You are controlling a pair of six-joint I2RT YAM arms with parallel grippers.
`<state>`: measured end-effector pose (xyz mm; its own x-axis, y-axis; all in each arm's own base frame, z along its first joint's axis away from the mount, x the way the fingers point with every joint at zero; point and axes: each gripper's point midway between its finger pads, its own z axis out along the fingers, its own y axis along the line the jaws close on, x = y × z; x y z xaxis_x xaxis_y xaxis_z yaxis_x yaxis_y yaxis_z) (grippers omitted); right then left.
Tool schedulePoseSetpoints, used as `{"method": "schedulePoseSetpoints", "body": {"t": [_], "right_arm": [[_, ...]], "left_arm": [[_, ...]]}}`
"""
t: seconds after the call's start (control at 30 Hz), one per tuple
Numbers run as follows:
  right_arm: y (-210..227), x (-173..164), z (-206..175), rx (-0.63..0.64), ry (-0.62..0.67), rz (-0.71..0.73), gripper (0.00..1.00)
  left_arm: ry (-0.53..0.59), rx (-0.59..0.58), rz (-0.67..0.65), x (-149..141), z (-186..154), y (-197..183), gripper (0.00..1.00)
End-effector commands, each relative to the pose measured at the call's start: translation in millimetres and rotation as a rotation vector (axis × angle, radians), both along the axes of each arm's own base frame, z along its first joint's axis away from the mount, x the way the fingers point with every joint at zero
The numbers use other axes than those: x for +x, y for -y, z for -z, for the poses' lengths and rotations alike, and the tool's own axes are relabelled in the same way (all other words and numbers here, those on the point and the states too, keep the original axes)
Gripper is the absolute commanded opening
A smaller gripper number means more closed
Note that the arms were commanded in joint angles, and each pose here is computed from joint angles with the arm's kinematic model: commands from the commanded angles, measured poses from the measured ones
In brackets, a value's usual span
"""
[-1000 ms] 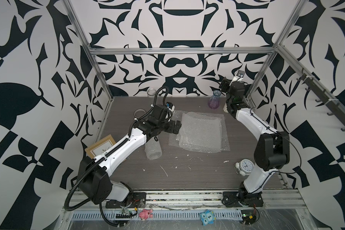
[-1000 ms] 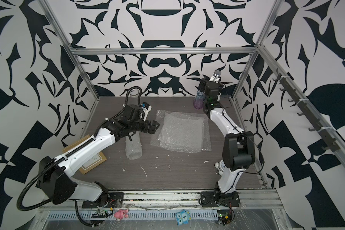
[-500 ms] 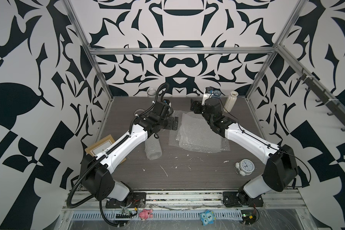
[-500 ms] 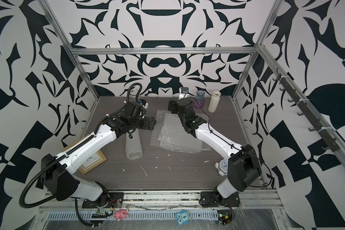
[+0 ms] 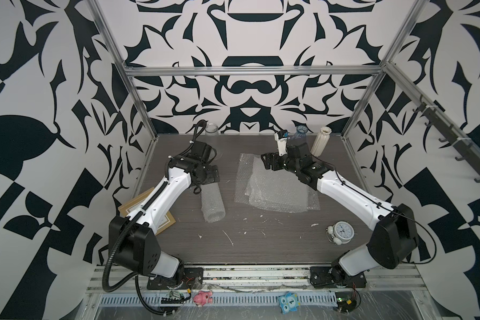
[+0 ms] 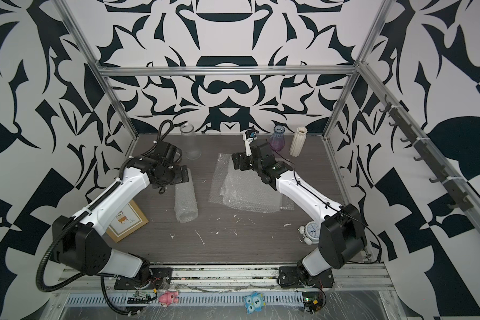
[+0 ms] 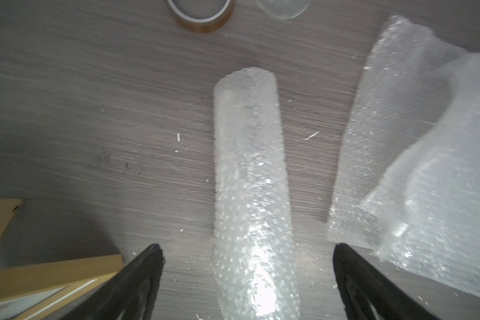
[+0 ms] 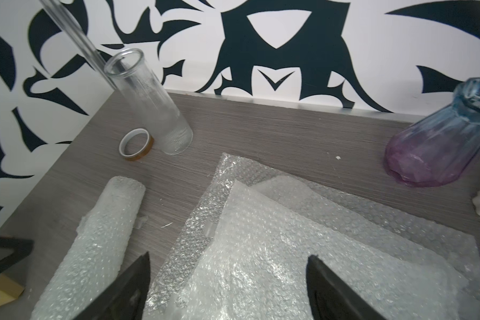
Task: Unwrap the vase from the bubble wrap
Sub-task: Pick up the bubble wrap from the center of the board.
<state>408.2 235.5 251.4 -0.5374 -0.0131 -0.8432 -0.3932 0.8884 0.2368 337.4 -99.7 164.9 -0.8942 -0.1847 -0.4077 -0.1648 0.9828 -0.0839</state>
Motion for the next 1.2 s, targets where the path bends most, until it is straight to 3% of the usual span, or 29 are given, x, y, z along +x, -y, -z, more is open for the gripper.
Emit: {"method": "schedulePoseSetpoints", "body": {"t": [0.0, 0.27, 0.5, 1.07, 1.17], "right_arm": [[-12.3, -9.8, -25.4, 0.043, 0.072, -0.132, 0.89], [-20.6, -18.9, -22.8, 0.033, 0.09, -0.22, 0.9], [-23.6, -19.6, -20.9, 0.04, 0.096, -0.247, 0.91], [-28.1, -19.4, -22.7, 0.07, 0.097, -0.262, 0.91], [-28.4, -19.1, -23.4, 0.075, 0.096, -0.26, 0.91]], "left_arm": [[-0.126, -0.012, -0.027, -2.1, 19.7, -0.3, 0.99], [-0.209, 0.016, -0.037, 39.3, 44.3, 1.7, 0.99], [-0.262, -0.031, -0.043, 57.7, 68.0, 0.1, 0.99], [-0.376, -0.075, -0.095, 48.1, 144.0, 8.0, 1.0], [-0.369, -0.075, -0.1, 48.0, 141.6, 7.5, 0.91]]}}
